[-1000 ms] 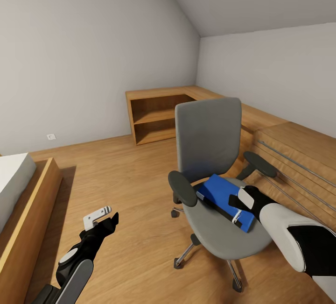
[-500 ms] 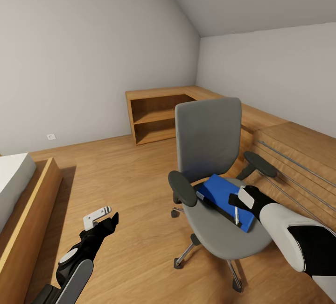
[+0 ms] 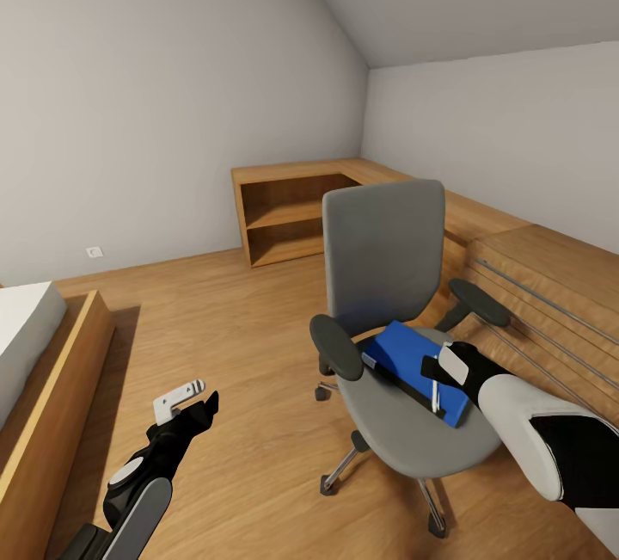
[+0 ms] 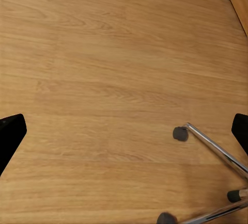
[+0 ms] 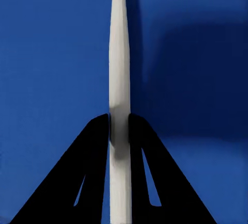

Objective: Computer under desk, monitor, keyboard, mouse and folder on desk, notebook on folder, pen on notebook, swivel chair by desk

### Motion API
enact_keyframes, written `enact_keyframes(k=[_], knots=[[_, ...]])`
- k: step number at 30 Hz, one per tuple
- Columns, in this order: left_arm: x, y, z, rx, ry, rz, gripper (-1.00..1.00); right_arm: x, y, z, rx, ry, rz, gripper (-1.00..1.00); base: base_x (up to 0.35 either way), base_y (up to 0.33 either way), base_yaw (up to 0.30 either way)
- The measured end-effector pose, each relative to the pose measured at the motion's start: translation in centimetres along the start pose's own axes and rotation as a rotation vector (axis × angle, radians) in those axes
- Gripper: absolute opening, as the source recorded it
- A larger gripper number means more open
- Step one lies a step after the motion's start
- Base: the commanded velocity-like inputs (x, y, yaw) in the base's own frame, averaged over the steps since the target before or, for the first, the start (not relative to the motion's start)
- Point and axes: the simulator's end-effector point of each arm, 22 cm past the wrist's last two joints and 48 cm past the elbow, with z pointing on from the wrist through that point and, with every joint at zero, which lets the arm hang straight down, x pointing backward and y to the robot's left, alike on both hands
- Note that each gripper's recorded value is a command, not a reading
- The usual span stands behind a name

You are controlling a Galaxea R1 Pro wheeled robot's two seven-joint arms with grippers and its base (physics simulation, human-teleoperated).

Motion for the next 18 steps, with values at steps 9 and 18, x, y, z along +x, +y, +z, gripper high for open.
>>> enact_keyframes(k=[9, 18], knots=[[-0.5, -0.2, -0.3, 0.0, 0.0, 0.0, 1.0, -0.4, 0.0, -0.5, 0.003, 0.0, 0.001, -1.0, 0.0, 0.0, 0.0], [-2.0, -0.8, -1.0, -0.001, 0.001, 0.001, 1.0, -1.5, 0.2, -1.9, 0.001, 0.0, 0.002, -1.0, 0.0, 0.0, 0.0]])
